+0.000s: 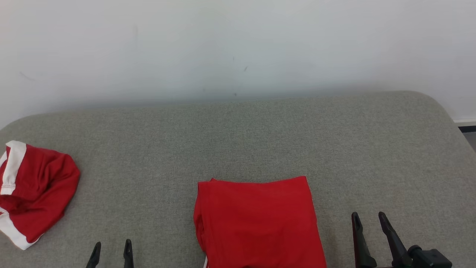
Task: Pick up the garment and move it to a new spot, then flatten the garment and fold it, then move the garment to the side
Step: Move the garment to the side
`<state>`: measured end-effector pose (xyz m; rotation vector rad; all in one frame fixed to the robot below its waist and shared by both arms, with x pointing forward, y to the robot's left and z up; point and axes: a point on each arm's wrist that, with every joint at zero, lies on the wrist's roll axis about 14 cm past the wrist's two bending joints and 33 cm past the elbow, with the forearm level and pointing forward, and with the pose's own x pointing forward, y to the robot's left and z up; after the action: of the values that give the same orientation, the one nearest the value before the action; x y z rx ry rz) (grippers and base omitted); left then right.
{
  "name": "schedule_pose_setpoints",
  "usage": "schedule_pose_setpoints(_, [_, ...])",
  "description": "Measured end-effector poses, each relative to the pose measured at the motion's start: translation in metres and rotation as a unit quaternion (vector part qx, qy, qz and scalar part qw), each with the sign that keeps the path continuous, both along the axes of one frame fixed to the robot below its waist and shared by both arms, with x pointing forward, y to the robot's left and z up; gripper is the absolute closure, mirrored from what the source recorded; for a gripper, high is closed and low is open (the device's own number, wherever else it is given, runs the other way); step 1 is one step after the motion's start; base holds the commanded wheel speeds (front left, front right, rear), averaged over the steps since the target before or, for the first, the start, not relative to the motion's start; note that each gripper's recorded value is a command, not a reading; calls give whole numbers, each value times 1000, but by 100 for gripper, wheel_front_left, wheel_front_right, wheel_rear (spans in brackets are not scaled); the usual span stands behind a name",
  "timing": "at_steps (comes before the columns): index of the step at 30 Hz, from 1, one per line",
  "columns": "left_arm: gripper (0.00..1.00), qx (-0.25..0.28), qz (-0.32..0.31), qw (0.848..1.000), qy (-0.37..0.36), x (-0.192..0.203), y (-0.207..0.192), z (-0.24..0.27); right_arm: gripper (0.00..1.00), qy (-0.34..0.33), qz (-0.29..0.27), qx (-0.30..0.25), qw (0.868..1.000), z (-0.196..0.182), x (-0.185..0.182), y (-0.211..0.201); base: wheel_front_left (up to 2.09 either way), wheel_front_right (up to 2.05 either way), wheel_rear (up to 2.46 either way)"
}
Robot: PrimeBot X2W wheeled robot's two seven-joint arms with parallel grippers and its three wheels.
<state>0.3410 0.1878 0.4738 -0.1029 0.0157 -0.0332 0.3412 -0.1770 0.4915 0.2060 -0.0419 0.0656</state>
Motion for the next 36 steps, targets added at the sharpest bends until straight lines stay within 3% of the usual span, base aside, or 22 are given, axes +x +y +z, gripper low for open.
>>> schedule_pose_setpoints(13, [0,0,2,1000,2,0,1,-1,0,3,0,0,1000,-2,1,0,0,0,0])
schedule_pose_setpoints(21, [0,-1,1,1000,6,1,0,-4,0,-19,12,-11,1000,14,31,7,0,0,0])
schedule_pose_setpoints(36, [0,-9,-5,1000,10,15,-6,-6,0,116,78,-38,989,-62,82,43,0,0,0])
